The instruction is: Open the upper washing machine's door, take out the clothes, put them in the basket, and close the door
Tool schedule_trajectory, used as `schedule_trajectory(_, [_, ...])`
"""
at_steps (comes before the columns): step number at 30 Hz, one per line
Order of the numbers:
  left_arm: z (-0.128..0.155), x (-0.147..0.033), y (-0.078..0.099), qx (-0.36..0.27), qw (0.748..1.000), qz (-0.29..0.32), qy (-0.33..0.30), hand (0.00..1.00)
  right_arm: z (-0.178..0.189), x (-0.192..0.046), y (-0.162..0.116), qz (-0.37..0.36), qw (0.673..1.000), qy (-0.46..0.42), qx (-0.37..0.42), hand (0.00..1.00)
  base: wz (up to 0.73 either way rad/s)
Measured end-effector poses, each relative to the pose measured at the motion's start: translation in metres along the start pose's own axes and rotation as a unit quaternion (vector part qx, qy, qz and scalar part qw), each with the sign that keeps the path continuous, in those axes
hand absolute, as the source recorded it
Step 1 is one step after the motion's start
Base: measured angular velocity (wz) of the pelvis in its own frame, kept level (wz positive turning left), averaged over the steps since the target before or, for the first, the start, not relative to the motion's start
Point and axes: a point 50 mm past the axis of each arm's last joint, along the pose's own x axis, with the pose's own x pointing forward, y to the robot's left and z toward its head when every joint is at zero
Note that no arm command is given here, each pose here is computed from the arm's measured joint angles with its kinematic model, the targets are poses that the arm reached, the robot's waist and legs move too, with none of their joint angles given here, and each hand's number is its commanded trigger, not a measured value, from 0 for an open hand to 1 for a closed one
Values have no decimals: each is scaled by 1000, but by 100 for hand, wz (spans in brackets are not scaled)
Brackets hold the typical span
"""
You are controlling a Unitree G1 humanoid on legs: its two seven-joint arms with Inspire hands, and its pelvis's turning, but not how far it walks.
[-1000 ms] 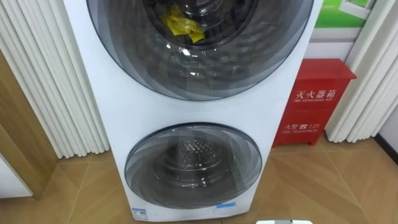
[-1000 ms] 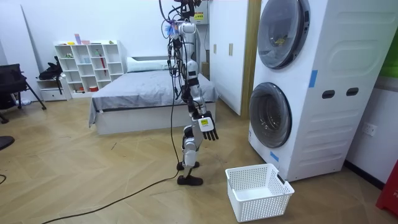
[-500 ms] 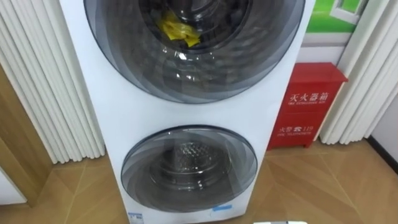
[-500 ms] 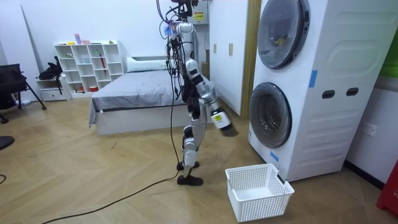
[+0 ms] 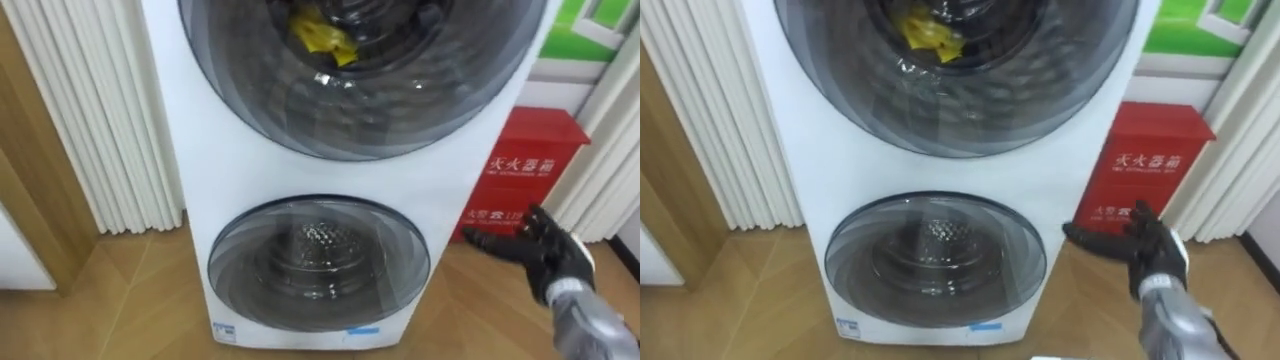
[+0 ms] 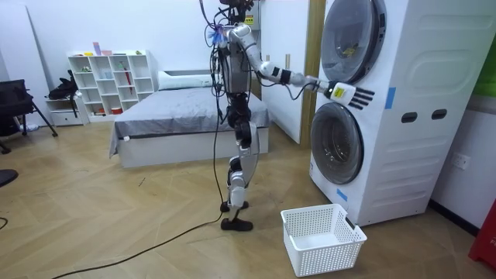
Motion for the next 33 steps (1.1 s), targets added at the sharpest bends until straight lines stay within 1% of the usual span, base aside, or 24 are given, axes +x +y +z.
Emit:
schedule_trajectory(2, [0, 1, 7, 4, 1000, 8, 3, 0, 21, 5, -3, -3, 1000, -27, -7, 0, 11])
schedule_trajectory(5, [-1, 1, 12, 7, 1000, 15, 5, 0, 44, 9, -4, -6, 998, -55, -3, 0, 2])
schedule_trajectory(6, [-1, 1, 13, 7, 1000, 16, 5, 0, 48, 9, -4, -6, 998, -60, -3, 0, 0])
schedule_trajectory(8, [2, 2, 16, 20, 1000, 21, -1, 0, 70, 13, 0, 0, 996, -85, -15, 0, -10])
schedule_trajectory(9, [3, 2, 16, 21, 1000, 22, -2, 0, 75, 13, 1, 3, 996, -91, -22, 0, -13])
schedule_trajectory(13, [6, 2, 17, 33, 999, 24, -5, 0, 108, 16, 6, 11, 992, -129, -4, 0, -4])
schedule_trajectory(15, [7, 2, 18, 44, 999, 27, -7, 0, 112, 16, 3, 7, 991, -130, -12, 0, -9])
schedule_trajectory(17, [8, 3, 28, 61, 997, 42, -8, 0, 115, 17, 5, 9, 992, -127, -23, 0, -39])
schedule_trajectory(19, [0, 2, 29, 75, 996, 46, 3, 0, 121, 17, 5, 7, 991, -132, -29, 0, 8])
schedule_trajectory(21, [2, 2, 28, 79, 996, 43, 5, 0, 122, 17, 4, 5, 990, -131, -44, 0, 44])
schedule_trajectory(22, [7, 2, 28, 79, 996, 45, -2, 0, 125, 17, 1, -1, 990, -131, -47, 0, 22])
schedule_trajectory(23, [5, 2, 28, 79, 996, 45, 0, 0, 127, 18, 1, -2, 991, -124, -48, 0, 11])
schedule_trajectory(26, [-7, 0, 32, 77, 995, 50, 26, 0, 147, 18, 12, 10, 990, -137, -43, 0, -12])
schedule_trajectory(29, [-13, -1, 34, 78, 995, 53, 38, 0, 161, 17, 21, 8, 987, -153, -55, 0, 3])
schedule_trajectory(33, [-15, -1, 34, 79, 994, 53, 45, 0, 167, 17, 24, -2, 987, -152, -53, 0, 4])
